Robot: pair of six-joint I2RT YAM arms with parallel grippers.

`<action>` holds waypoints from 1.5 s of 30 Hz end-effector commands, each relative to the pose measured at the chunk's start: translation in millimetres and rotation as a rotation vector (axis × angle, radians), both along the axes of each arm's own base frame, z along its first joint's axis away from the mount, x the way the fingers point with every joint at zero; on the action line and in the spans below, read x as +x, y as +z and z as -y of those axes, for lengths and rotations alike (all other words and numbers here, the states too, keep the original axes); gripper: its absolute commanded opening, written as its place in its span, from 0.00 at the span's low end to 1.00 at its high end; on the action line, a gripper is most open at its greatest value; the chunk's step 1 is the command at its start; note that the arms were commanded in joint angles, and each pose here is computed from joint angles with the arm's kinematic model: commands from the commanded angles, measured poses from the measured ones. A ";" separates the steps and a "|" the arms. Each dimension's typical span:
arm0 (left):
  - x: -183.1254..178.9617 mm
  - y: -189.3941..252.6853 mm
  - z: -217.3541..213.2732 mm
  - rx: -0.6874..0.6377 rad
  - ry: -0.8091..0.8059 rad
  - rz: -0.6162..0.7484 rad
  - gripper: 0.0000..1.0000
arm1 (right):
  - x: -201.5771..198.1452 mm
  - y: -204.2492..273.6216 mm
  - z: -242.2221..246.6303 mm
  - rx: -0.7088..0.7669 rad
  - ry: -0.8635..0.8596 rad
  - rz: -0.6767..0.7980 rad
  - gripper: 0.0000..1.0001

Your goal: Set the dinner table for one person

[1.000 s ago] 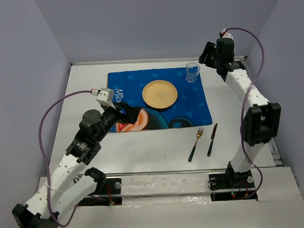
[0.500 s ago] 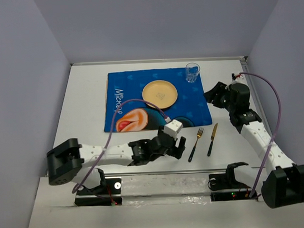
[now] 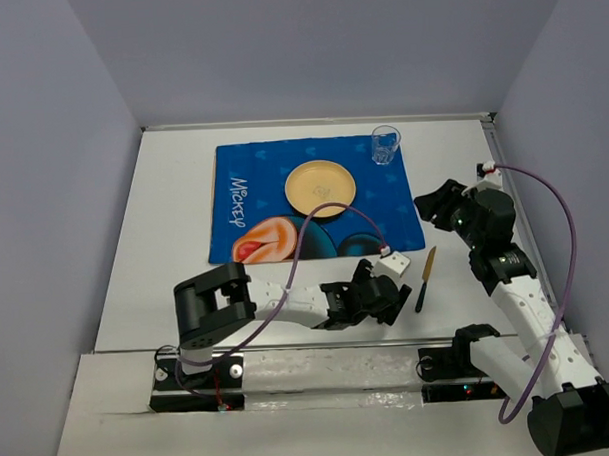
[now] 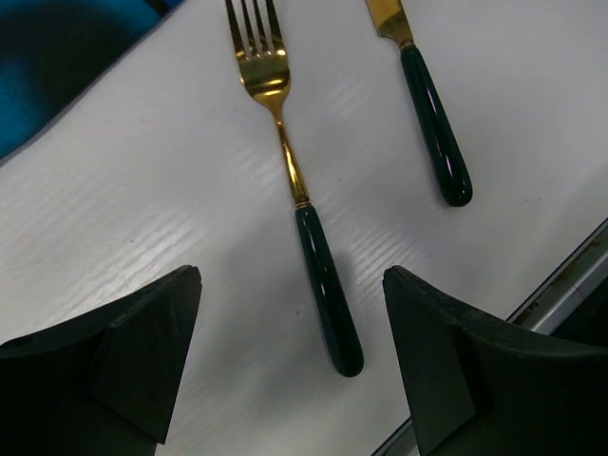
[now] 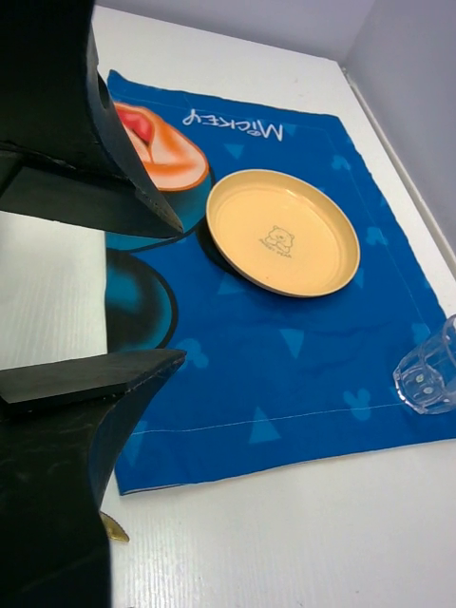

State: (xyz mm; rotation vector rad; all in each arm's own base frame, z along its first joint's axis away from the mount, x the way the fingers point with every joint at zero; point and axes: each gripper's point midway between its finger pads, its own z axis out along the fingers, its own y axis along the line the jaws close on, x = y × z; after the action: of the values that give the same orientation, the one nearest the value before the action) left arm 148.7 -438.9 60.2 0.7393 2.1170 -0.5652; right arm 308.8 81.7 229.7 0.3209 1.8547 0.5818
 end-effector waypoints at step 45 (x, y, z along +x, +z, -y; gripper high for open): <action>248.0 109.0 -302.9 -0.149 0.842 0.236 0.00 | -22.3 -11.2 -21.6 0.038 0.143 -0.010 0.55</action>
State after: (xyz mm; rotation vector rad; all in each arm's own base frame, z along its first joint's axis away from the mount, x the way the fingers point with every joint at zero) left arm 367.4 -138.0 166.9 -0.1716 1.9429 -0.1138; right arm 291.0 95.2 215.6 0.2503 1.9116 0.6526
